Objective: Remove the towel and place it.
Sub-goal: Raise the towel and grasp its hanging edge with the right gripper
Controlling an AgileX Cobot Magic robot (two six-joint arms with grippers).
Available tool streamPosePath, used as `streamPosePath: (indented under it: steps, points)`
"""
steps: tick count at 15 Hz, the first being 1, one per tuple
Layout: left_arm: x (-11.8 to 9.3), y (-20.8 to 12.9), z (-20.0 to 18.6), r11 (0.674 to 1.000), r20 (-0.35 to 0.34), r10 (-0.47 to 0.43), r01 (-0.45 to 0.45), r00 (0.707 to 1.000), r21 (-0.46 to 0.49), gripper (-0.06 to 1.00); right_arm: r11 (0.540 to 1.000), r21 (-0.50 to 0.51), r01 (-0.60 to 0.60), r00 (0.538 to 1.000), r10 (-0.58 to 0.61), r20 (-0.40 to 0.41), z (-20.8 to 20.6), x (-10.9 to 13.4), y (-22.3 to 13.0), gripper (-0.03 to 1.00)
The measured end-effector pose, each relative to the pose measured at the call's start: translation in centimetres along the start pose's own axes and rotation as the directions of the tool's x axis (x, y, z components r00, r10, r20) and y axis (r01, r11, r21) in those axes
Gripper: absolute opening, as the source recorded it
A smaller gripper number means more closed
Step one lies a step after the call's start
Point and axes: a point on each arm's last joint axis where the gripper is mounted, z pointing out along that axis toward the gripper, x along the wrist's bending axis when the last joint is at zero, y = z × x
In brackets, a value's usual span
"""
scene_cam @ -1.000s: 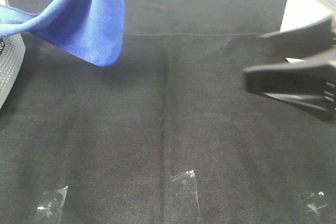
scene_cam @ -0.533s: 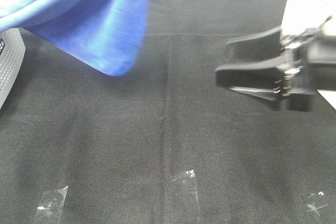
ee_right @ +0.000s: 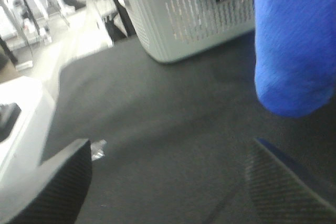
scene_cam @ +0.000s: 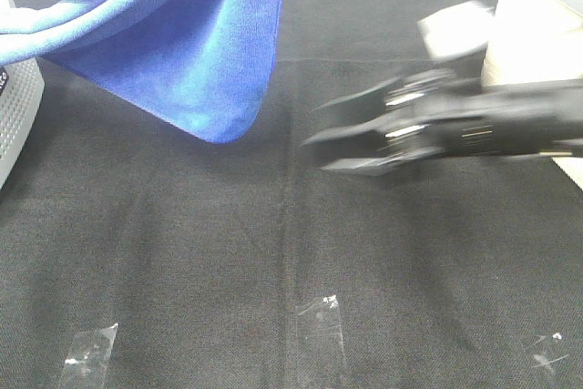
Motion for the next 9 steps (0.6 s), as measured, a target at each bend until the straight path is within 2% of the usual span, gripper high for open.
streamPosePath:
  steps: [3,6,9]
  points:
    - [0.0,0.0,0.0,1.0,0.0,0.0,0.0,1.0,0.0,0.0,0.999,0.028,0.027,1.0,-0.027,-0.01,3.1,-2.0,0.2,0.77]
    - [0.0,0.0,0.0,1.0,0.0,0.0,0.0,1.0,0.0,0.0,0.999,0.033,-0.04,0.999,0.039,0.032,4.8,-5.0,0.3,0.77]
    - [0.0,0.0,0.0,1.0,0.0,0.0,0.0,1.0,0.0,0.0,0.997,0.019,-0.077,0.996,0.076,0.04,5.9,-6.8,0.3,0.77]
